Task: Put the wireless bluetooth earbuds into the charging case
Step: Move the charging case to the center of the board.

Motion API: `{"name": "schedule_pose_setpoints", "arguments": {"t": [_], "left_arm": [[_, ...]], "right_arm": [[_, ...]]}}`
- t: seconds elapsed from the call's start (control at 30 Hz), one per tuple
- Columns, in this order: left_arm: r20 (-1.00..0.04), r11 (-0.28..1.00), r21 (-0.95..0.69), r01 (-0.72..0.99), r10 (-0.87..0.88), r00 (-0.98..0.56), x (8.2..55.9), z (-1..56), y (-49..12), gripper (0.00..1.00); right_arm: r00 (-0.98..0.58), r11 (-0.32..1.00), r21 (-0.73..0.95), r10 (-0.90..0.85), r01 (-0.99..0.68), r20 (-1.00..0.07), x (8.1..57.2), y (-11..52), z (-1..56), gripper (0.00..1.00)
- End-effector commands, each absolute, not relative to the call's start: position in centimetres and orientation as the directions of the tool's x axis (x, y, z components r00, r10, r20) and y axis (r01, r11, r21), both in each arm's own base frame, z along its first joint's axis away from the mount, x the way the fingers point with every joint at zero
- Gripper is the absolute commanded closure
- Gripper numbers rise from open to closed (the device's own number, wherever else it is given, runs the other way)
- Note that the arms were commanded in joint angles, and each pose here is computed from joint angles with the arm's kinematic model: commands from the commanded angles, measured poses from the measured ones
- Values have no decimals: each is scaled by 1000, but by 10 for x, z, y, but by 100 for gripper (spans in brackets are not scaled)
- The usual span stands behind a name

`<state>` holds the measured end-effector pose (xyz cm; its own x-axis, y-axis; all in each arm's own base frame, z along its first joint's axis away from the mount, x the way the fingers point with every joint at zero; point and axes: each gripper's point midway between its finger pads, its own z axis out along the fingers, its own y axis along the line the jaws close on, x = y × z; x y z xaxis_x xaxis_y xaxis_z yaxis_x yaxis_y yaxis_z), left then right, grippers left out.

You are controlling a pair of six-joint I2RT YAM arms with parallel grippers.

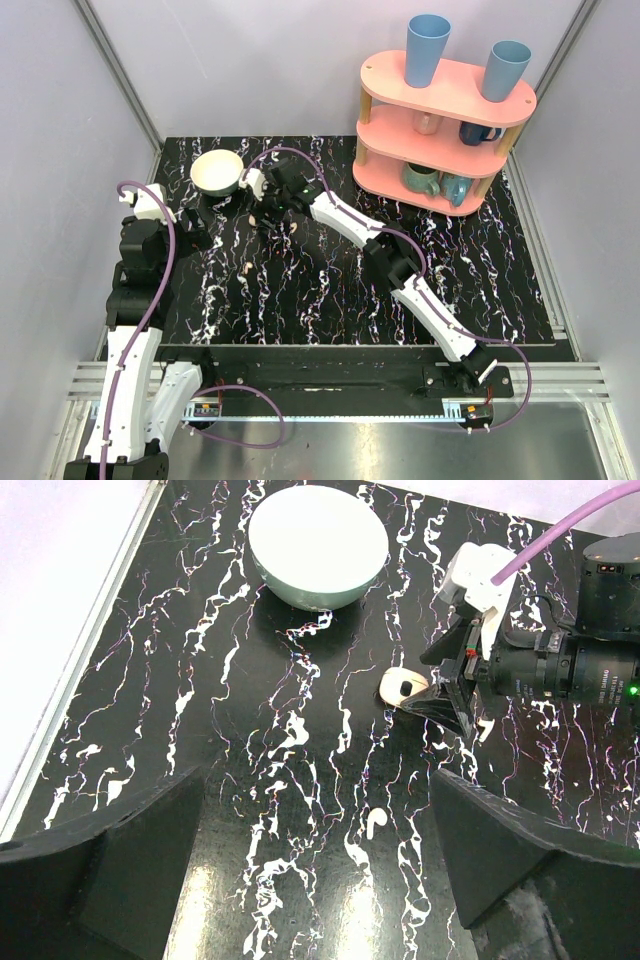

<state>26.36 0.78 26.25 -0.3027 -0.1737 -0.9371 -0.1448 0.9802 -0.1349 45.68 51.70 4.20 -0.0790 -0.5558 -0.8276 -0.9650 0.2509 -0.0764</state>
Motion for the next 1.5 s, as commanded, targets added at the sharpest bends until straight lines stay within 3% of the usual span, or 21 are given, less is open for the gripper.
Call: {"name": "schedule_pose_setpoints", "arguments": {"t": [0.0,0.2,0.43,1.0,1.37,1.47], "left_arm": [[-949,980,-123,-155,-162,-271,267,269,11,1],[-948,981,-123,-153,-162,-274,267,268,11,1],[-948,981,-124,-153,-162,-273,267,269,11,1],[-948,980,-120,-158,-160,-274,268,269,12,1],[-947,981,-121,-153,-160,-277,268,268,11,1],[-947,981,-122,-151,-160,-279,269,267,11,1]], "right_arm": [[-20,230,-129,-551,-965,-834,454,529,52,28],[1,222,-155,-571,-963,-821,451,531,48,25],[4,224,-161,-573,-961,-820,452,531,48,35],[-10,222,-162,-615,-961,-788,449,523,37,34],[3,220,-172,-608,-960,-794,452,524,40,60],[-1,218,-168,-611,-961,-792,450,524,38,73]]}}
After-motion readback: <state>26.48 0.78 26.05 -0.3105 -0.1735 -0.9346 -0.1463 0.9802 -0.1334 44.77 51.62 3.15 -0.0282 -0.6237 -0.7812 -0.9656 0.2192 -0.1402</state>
